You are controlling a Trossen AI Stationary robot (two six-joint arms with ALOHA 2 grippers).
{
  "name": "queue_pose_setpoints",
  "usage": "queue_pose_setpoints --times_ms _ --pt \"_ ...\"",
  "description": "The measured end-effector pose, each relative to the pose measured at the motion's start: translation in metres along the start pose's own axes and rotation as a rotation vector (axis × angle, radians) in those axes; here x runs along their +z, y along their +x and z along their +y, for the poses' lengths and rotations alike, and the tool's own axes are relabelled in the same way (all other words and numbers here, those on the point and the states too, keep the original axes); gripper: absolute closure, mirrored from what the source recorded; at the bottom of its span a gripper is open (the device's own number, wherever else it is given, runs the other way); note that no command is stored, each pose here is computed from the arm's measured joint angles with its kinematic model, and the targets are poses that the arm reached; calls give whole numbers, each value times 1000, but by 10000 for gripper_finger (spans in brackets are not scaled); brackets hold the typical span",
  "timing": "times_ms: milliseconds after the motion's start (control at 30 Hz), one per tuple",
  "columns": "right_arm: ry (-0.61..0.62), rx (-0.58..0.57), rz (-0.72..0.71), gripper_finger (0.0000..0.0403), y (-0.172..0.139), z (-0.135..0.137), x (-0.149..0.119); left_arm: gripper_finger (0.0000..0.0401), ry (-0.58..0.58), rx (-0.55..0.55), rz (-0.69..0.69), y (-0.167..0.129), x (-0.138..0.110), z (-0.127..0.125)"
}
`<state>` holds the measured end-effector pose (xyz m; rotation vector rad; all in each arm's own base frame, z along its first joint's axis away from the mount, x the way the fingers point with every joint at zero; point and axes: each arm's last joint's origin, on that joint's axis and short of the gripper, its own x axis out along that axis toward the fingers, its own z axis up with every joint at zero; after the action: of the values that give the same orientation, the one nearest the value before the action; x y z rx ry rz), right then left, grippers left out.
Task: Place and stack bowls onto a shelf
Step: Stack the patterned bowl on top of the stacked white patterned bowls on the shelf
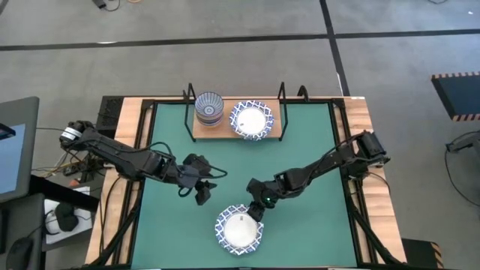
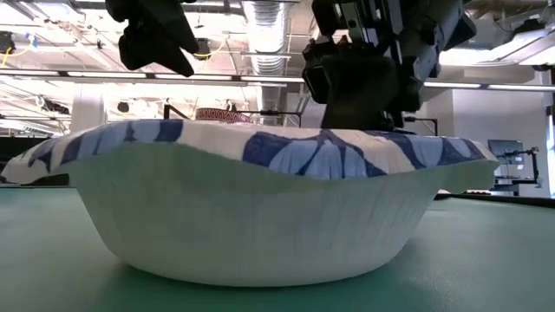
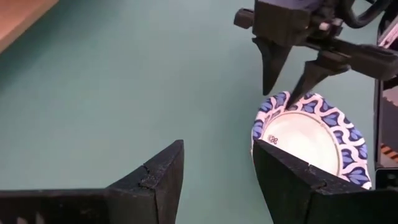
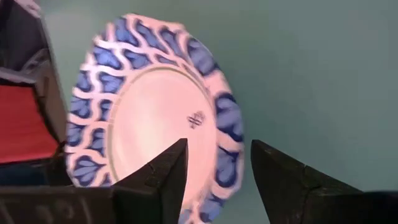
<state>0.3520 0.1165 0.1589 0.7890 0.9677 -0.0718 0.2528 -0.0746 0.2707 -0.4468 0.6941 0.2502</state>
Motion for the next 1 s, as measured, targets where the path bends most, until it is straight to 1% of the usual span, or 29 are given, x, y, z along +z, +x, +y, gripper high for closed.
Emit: queue_pose_setpoints --times_ms 167,300,433,600,667,867,933,1000 --pt "26 -28 0 235 1 3 -8 225 -1 -15 16 0 0 0" --pt "39 -24 14 261 1 7 -15 225 -2 -17 15 0 0 0" --pt "48 -20 21 278 2 11 -22 225 -4 -15 8 0 0 0" --pt "82 -31 21 282 6 14 -30 225 -19 -40 -21 0 3 -3" --pt "89 -55 7 277 7 13 -33 225 -22 -51 -34 0 4 -4" --pt "91 -60 0 259 7 12 -31 225 -9 -48 -41 1 6 -3" --pt "94 -57 -4 265 7 12 -30 225 -3 -48 -42 1 6 -3" --pt "93 -56 -8 283 7 11 -28 225 1 -49 -41 1 6 -3"
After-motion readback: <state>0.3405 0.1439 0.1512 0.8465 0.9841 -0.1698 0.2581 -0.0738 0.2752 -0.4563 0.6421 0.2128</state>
